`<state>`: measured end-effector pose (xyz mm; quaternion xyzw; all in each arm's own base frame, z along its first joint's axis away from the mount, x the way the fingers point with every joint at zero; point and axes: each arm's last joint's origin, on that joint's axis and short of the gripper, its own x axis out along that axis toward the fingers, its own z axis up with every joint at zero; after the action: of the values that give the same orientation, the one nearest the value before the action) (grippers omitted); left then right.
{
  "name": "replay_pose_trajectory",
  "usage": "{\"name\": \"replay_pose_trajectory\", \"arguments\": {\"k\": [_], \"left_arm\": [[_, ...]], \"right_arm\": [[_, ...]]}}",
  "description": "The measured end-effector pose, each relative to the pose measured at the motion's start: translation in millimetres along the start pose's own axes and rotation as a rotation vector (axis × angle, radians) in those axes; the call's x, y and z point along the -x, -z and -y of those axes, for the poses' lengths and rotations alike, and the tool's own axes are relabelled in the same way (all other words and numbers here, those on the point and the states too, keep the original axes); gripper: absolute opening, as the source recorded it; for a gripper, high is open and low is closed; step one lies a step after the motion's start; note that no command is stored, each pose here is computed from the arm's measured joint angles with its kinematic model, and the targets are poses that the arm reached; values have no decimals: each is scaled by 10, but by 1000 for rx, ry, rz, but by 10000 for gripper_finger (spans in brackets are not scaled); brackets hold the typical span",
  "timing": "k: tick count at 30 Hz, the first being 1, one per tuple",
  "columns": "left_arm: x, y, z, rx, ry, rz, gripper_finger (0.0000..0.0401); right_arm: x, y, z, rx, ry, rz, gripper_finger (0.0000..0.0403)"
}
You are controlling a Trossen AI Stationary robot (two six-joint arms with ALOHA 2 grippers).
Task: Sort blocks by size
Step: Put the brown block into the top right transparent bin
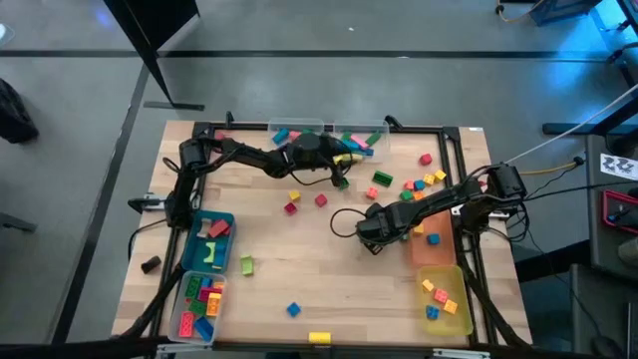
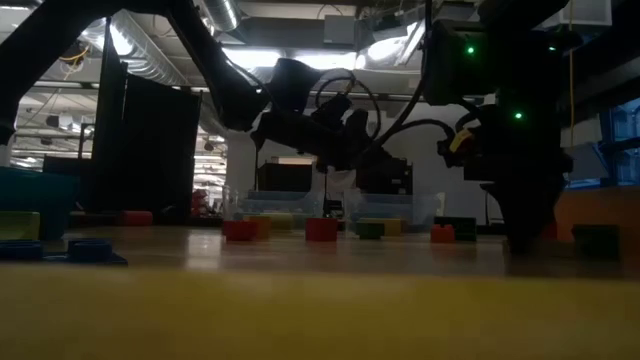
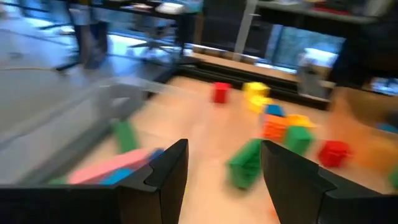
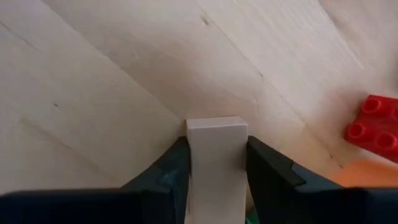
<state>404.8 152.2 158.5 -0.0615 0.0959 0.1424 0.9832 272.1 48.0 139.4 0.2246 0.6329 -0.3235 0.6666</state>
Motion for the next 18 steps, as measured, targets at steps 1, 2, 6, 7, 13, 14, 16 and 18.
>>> {"name": "replay_pose_trajectory", "arguments": {"k": [1, 2, 6, 7, 13, 14, 16, 18], "left_arm": [[-2, 2, 44, -9, 32, -2, 183], [-1, -3, 89, -22, 60, -2, 183], [61, -138, 247, -85, 111, 16, 183], [89, -193, 280, -109, 118, 22, 183], [442, -558, 354, -253, 127, -114, 183], [531, -608, 353, -281, 126, -160, 183], [720, -696, 350, -332, 134, -250, 183], [913, -750, 360, -359, 148, -348, 183]], "right_arm": [[6, -4, -2, 1, 3, 1, 127], [19, -13, -8, 5, 9, 4, 127], [133, -90, -46, 53, 48, 59, 127], [184, -130, -62, 56, 49, 83, 127], [429, -345, -108, 44, 39, 171, 139], [464, -386, -104, 49, 43, 191, 139], [523, -483, -90, 61, 52, 236, 133], [568, -596, -54, 61, 67, 283, 130]]}}
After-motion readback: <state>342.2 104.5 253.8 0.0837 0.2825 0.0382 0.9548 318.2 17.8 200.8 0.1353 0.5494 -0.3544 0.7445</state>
